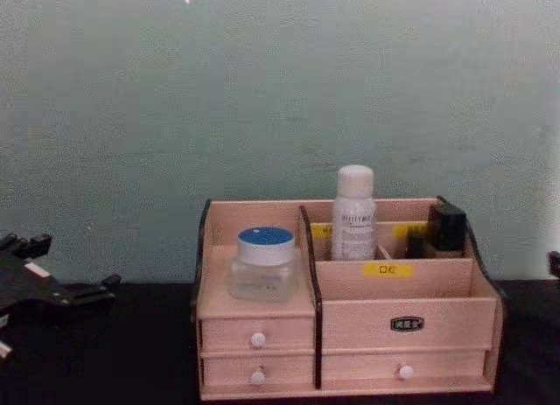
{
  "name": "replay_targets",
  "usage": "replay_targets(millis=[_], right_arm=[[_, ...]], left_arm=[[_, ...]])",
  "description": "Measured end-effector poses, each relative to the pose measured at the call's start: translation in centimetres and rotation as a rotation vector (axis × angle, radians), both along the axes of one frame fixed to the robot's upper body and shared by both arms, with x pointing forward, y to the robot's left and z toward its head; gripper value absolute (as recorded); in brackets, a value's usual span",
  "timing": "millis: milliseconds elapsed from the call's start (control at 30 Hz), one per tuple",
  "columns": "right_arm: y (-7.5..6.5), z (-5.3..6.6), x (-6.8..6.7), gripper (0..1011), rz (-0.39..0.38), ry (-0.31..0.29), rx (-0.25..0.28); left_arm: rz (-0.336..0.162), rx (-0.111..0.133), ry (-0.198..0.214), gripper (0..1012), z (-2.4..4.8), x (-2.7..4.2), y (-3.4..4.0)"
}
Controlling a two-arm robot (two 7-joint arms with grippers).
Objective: Pick up the facial cleanser and watermelon frost from the table and place them into the tiered storage box.
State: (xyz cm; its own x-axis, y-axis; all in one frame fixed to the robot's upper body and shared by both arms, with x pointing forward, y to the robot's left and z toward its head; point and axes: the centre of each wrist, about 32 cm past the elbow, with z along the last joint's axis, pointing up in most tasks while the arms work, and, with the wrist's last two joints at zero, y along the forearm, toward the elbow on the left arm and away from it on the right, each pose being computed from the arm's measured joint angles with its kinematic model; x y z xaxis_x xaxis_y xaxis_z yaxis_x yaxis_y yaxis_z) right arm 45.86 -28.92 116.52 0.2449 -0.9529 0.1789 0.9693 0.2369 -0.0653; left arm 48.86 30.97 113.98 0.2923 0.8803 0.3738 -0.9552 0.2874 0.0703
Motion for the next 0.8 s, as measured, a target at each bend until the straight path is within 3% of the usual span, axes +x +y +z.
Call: replay_targets(millis=[167,267,500,800], right_arm=[[0.7,-1.6,0.4,1000,-0.153,-0.009,-0.025],[1.1,-2.5,0.8,1000,-0.204,0.0,-0.033],[1.6,-3.7,1.5,1000,-0.232,0.042,-0.033],[1.5,-3.6,1.5,1000,-0.229,0.039,-0.035]], left_arm=[[0.0,0.0,0.0,1001,0.0,0.0,0.0],[0.0,0.0,0.0,1001,0.0,0.0,0.0],[0.0,0.0,0.0,1001,0.0,0.0,0.0],[0.0,0.0,0.0,1001,0.0,0.0,0.0]])
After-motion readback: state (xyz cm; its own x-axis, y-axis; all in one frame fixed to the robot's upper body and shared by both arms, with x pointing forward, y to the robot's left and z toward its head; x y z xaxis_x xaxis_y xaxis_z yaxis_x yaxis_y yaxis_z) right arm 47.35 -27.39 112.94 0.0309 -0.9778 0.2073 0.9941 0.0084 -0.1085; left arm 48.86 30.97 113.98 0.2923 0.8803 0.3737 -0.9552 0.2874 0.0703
